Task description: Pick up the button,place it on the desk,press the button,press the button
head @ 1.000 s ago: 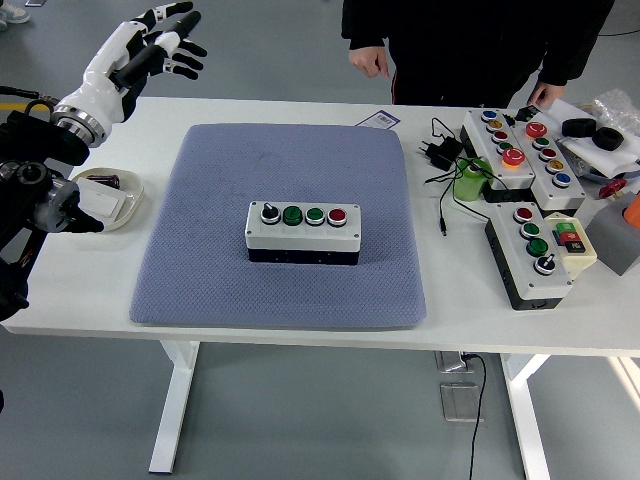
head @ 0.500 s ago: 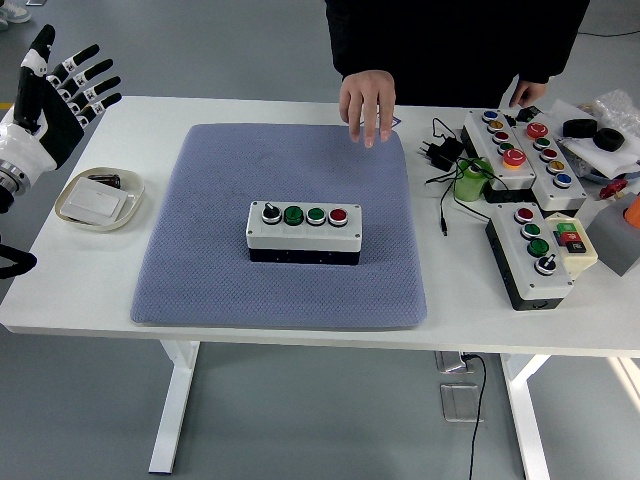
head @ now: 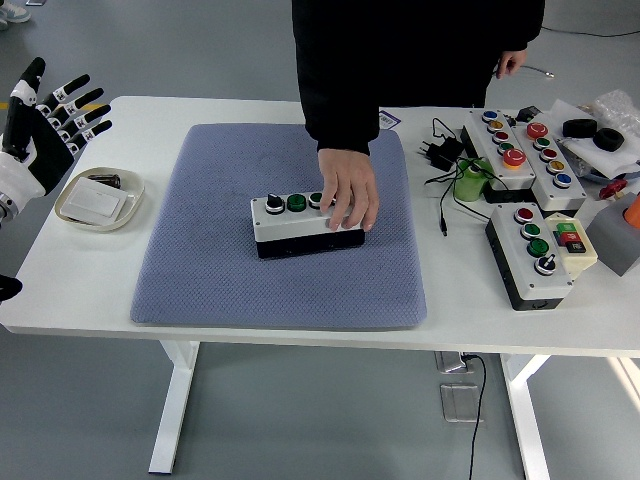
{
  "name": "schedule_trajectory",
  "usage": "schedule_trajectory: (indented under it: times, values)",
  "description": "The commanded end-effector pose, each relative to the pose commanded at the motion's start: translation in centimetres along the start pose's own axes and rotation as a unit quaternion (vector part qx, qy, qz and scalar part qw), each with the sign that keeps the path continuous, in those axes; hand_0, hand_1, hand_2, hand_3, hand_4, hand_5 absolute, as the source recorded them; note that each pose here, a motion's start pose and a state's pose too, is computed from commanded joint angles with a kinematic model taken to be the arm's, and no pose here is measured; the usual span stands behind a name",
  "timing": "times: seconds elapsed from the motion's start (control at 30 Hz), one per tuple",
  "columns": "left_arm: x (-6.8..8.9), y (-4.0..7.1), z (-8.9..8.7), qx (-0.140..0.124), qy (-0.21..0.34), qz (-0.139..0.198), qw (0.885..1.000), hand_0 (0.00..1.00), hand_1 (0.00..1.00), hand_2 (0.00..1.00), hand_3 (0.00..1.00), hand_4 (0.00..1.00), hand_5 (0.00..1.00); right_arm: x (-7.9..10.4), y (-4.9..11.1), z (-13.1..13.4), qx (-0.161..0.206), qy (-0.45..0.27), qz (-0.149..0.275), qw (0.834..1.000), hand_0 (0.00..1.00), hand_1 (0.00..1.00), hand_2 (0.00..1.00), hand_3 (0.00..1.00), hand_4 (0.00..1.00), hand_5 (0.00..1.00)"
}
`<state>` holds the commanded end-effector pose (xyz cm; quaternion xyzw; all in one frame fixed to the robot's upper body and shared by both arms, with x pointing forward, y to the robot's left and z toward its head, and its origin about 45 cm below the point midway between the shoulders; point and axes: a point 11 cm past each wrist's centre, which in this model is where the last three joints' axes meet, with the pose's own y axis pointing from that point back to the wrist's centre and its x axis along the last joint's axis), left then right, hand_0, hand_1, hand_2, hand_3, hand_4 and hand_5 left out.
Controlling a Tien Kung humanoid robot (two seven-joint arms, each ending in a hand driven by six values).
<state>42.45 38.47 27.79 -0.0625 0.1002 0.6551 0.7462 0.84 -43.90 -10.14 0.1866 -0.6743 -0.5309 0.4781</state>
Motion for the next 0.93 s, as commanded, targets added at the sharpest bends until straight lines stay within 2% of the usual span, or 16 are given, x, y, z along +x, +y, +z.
schedule_trajectory:
  times: [0.93]
  values:
    - [0.38,0.01,0.61,-0.005,0.003,0.002,1.0,0.858,0.86,0.878,0.896,0.84,0.998,-0.27,0.13,-0.32,0.003,-0.003,-0.003,1.0,0.643,0.508,0.548,0.589,0.25,0.36]
